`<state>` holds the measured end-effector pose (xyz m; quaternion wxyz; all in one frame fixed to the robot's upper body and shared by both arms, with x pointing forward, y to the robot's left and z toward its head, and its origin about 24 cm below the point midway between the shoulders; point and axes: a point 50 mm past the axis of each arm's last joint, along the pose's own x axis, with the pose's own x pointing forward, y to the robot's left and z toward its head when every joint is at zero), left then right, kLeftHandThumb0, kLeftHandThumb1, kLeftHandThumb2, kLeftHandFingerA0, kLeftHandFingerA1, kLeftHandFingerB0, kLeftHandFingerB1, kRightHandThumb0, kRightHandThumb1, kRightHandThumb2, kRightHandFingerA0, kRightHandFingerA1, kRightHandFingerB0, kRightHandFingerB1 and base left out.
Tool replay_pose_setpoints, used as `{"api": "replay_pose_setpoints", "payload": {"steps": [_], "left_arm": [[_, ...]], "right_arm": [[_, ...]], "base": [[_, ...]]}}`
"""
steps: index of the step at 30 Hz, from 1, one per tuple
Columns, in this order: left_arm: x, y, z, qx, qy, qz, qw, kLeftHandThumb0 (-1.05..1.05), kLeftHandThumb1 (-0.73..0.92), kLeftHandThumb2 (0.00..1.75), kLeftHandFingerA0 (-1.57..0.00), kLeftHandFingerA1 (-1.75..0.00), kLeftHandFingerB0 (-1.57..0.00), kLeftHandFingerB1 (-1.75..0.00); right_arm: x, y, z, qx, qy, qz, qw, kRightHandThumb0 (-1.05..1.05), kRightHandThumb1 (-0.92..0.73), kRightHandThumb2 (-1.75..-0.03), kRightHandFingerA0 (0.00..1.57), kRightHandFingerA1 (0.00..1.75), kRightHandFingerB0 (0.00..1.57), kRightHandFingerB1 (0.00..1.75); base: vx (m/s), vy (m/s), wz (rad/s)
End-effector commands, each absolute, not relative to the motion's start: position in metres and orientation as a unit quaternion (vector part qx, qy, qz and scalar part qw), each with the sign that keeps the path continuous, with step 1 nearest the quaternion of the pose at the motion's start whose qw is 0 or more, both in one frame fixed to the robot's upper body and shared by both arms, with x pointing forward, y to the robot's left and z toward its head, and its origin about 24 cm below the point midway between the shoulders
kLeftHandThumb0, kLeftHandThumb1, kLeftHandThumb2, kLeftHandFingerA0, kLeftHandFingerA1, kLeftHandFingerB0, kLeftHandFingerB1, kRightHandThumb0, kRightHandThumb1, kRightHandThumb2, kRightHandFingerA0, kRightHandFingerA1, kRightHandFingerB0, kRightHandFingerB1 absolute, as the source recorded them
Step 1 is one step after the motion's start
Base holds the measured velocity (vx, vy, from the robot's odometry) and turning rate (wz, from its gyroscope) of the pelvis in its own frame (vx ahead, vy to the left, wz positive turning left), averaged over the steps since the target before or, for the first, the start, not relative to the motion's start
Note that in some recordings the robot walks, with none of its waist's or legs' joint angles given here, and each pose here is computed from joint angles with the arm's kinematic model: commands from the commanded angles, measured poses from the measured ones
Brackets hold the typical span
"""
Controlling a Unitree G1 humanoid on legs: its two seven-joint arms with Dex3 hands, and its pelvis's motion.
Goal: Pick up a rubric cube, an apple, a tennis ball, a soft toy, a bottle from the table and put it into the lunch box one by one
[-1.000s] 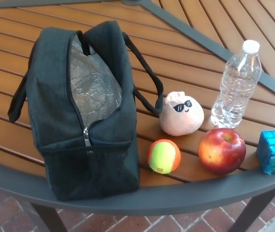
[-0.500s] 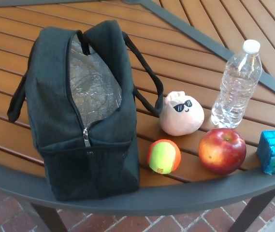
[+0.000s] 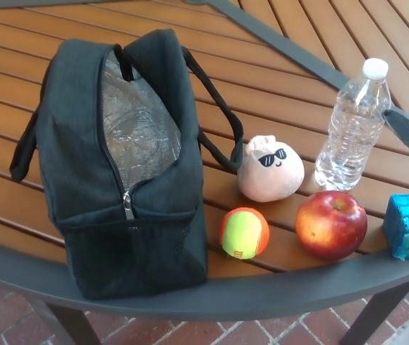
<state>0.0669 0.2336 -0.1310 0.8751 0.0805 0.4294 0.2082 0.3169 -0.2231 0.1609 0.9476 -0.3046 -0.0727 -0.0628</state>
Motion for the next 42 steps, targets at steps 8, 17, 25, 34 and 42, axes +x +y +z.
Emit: {"api": "replay_pose_setpoints", "payload": {"steps": [8, 17, 25, 34, 42], "left_arm": [[0.053, 0.239, -0.133, 0.068, 0.444, 0.211, 0.868, 0.17, 0.5, 0.95, -1.01, -1.08, -0.93, -0.92], [0.051, 0.242, -0.136, 0.072, 0.454, 0.209, 0.863, 0.13, 0.51, 0.93, -0.97, -1.07, -0.92, -0.92], [0.049, 0.239, -0.136, 0.057, 0.457, 0.212, 0.862, 0.14, 0.5, 1.0, -0.99, -1.08, -0.94, -0.96], [0.04, 0.24, -0.139, 0.069, 0.462, 0.203, 0.861, 0.15, 0.48, 1.05, -1.03, -1.08, -0.95, -0.96], [0.034, 0.237, -0.136, 0.036, 0.453, 0.218, 0.864, 0.17, 0.48, 1.11, -1.08, -1.18, -0.97, -1.0]], "right_arm": [[0.345, -0.243, 0.122, -0.301, 0.175, -0.109, 0.931, -0.69, -0.46, -0.81, 0.09, 0.57, 0.16, 0.43], [0.345, -0.237, 0.119, -0.302, 0.171, -0.099, 0.933, -0.68, -0.56, -0.58, 0.11, 0.58, 0.23, 0.32], [0.349, -0.219, 0.129, -0.349, 0.134, -0.047, 0.926, -0.37, -0.26, -0.89, 0.04, 0.55, 0.0, 0.48], [0.356, -0.218, 0.126, -0.411, 0.142, -0.026, 0.9, -0.68, -0.41, -0.8, 0.02, 0.39, 0.09, 0.36], [0.364, -0.23, 0.109, -0.445, 0.172, -0.054, 0.877, -0.72, -0.48, -0.57, 0.0, 0.33, 0.1, 0.3]], "base": [[0.0, 0.0, 0.0], [0.0, 0.0, 0.0], [0.0, 0.0, 0.0], [0.0, 0.0, 0.0], [0.0, 0.0, 0.0]]}}
